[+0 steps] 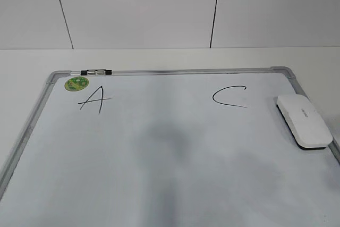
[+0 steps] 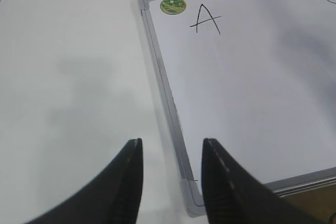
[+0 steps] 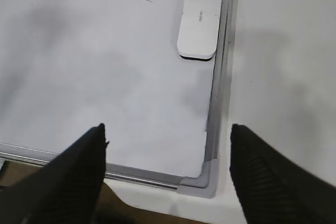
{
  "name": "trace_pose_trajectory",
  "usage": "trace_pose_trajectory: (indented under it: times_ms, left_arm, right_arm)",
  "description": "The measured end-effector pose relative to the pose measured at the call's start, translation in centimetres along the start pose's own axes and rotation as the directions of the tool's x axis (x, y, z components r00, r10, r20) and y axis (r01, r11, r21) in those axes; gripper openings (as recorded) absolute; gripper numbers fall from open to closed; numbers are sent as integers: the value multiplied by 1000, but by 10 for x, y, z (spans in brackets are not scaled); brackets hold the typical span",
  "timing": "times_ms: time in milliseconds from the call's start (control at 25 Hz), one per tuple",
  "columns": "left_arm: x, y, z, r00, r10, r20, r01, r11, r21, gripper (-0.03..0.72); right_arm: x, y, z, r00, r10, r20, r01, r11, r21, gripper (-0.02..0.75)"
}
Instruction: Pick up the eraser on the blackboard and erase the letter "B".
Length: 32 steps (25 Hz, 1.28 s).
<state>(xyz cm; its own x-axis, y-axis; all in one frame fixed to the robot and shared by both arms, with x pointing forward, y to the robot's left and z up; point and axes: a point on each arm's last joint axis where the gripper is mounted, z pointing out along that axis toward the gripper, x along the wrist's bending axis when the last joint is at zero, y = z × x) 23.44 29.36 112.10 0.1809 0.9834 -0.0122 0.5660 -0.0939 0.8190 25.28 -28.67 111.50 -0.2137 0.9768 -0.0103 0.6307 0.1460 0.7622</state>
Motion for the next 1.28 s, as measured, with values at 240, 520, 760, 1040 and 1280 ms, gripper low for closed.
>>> trace_pose_trajectory:
  times_ms: [240, 520, 760, 1040, 1280]
  left_arm:
    - [-1, -40, 13, 1000, -2, 4, 3, 997, -83, 286]
    - [3, -57, 34, 999, 8, -35, -11, 996, -90, 286]
    - [4, -57, 34, 999, 11, -44, -15, 995, -94, 286]
    - [4, -57, 34, 999, 11, -44, -15, 995, -95, 286]
    - [5, -57, 34, 998, 16, -57, -22, 995, -95, 286]
  right_arm:
    - [-3, -34, 4, 995, -45, 86, 53, 995, -85, 587]
    - [-8, -59, 25, 990, -26, 135, 36, 997, -73, 587]
    - [-9, -62, 31, 990, -21, 142, 30, 998, -59, 587]
    - [-7, -70, 23, 988, -17, 153, 40, 989, -145, 585]
    - [-8, -70, 23, 985, -22, 170, 47, 988, -148, 585]
